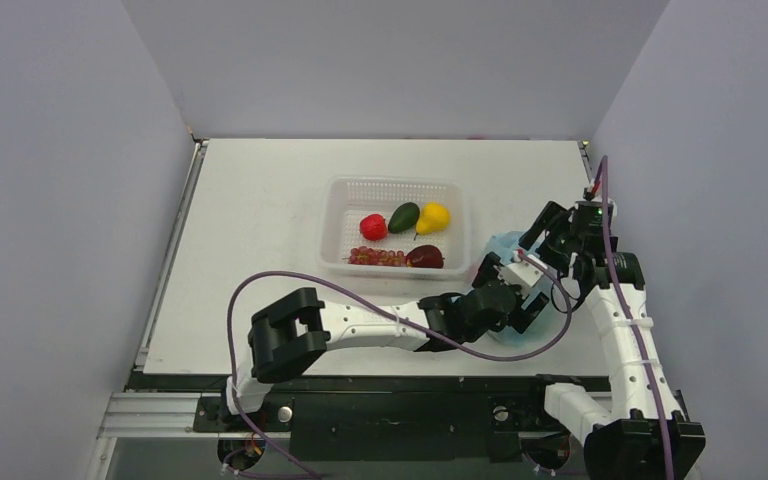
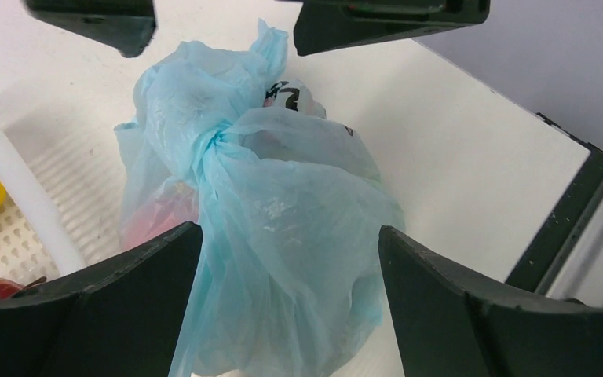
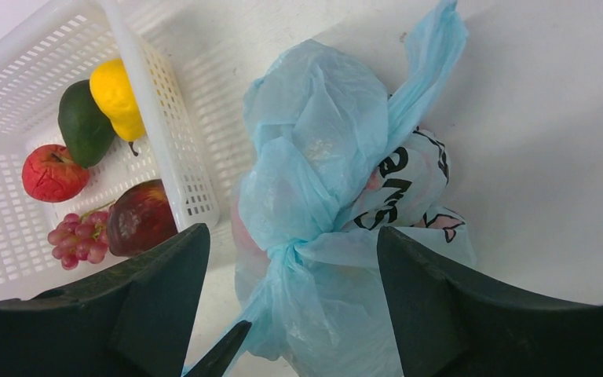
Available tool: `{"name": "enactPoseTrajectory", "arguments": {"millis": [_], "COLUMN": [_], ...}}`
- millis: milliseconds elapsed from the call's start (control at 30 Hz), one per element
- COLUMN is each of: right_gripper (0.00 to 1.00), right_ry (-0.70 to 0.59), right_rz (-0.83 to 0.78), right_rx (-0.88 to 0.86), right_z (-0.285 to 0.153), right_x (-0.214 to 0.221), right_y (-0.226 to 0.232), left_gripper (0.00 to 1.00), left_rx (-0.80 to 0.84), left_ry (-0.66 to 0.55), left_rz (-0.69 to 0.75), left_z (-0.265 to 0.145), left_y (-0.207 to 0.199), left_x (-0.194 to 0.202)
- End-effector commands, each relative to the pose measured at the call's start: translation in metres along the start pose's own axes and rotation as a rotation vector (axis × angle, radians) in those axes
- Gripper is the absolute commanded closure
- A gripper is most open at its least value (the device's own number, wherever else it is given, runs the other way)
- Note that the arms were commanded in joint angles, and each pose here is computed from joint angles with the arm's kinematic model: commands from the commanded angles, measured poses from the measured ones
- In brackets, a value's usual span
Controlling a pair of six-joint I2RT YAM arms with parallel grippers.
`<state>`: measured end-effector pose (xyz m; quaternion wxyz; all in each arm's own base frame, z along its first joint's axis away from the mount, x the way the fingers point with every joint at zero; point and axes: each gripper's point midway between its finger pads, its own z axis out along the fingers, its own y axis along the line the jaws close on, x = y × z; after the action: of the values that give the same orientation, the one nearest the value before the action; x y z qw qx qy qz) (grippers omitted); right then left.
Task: Take the fake fruits out of the plastic bag
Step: Untie the plastic bag at the center of the board.
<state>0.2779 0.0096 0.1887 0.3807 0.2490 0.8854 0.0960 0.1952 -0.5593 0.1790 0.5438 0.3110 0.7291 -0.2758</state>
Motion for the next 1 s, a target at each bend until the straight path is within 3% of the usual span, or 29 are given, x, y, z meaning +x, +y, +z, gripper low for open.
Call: {"name": "enactPoseTrajectory", "arguments": {"millis": [0, 300, 367, 567, 700, 800, 967], "right_gripper": [0.28, 0.35, 0.35, 0.37, 0.43, 0.47, 0.45], "right_ry": [-0.049, 0.076, 0.090, 0.088, 0.080, 0.107, 0.119], "right_rz": [-0.028, -0.094, -0.104, -0.112, -0.135, -0.161, -0.218], "right_rx": [-0.041, 0.013, 0.013, 0.029, 0.046, 0.014, 0.021], "right_z": [-0.007, 0.017, 0.021, 0.027, 0.029, 0.030, 0.031], "right_x": [-0.028, -0.011, -0.008, -0.005, -0.005, 0.003, 0.013], "right_y": [0.015, 0.009, 0.010, 0.010, 0.010, 0.018, 0.021], "left_gripper": [0.21, 0.31, 0.38, 0.73, 0.87, 0.91, 0.98], "left_rx": [-0.084, -0.058, -0.030, 0.027, 0.081, 0.108, 0.101], "left_ry": [-0.060, -0.060, -0.048, -0.004, 0.007, 0.018, 0.023], "left_rz": [0.016, 0.059, 0.061, 0.051, 0.035, 0.005, -0.023], "left_z": [0.015, 0.028, 0.030, 0.029, 0.021, 0.017, 0.014], "left_y": [0.002, -0.002, -0.003, -0.001, -0.004, -0.004, 0.005], "left_x": [-0.020, -0.010, -0.009, -0.005, -0.005, -0.004, -0.003]}}
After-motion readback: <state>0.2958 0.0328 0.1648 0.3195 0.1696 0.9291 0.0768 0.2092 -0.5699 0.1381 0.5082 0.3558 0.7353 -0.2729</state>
